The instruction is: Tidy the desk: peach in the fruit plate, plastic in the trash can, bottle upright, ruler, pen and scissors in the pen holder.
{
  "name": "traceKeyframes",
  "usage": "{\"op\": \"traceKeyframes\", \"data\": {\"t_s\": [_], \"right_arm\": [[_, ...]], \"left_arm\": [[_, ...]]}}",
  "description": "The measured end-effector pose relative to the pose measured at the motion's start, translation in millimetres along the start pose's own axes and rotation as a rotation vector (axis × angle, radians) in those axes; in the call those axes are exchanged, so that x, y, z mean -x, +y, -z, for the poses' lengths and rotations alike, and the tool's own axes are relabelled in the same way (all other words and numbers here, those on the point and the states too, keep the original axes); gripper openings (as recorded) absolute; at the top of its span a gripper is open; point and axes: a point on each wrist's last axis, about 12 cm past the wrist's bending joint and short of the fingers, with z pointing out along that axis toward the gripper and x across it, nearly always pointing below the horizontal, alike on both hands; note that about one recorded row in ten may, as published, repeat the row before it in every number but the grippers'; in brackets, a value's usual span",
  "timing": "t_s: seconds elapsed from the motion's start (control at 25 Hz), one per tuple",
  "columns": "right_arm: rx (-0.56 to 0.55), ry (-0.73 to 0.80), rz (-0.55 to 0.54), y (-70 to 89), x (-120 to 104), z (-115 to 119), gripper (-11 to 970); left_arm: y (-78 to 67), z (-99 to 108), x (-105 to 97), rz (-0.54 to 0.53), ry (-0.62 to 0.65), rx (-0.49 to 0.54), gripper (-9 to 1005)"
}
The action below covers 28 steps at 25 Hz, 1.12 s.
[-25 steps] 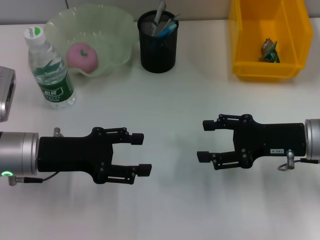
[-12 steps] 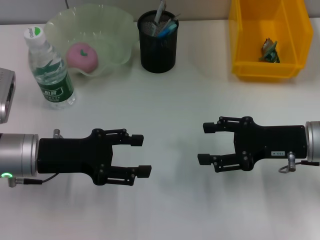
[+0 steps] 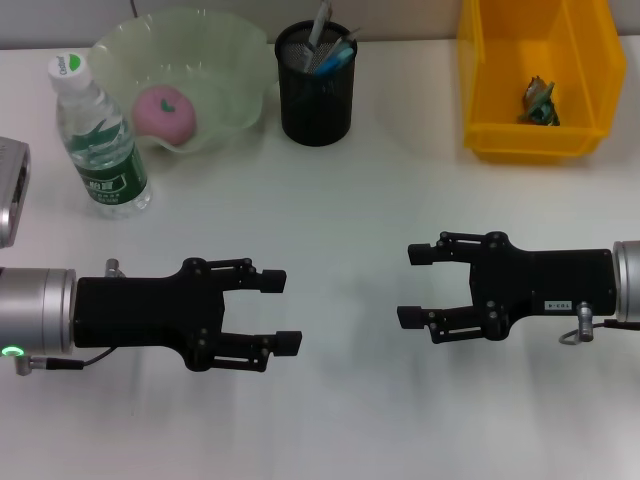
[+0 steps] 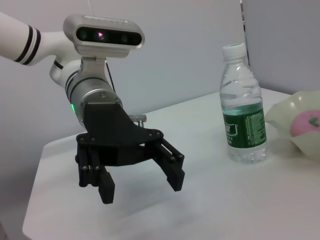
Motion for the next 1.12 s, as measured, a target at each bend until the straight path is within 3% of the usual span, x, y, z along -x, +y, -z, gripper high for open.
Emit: {"op": "traceKeyframes", "data": {"t_s": [1.12], "right_arm": [[0.002, 0.001, -0.004, -2.2, 3.1, -0.3, 829]], "left_arm": [[-1.6, -0.4, 0.8, 0.001, -0.011, -0.012, 805]]}}
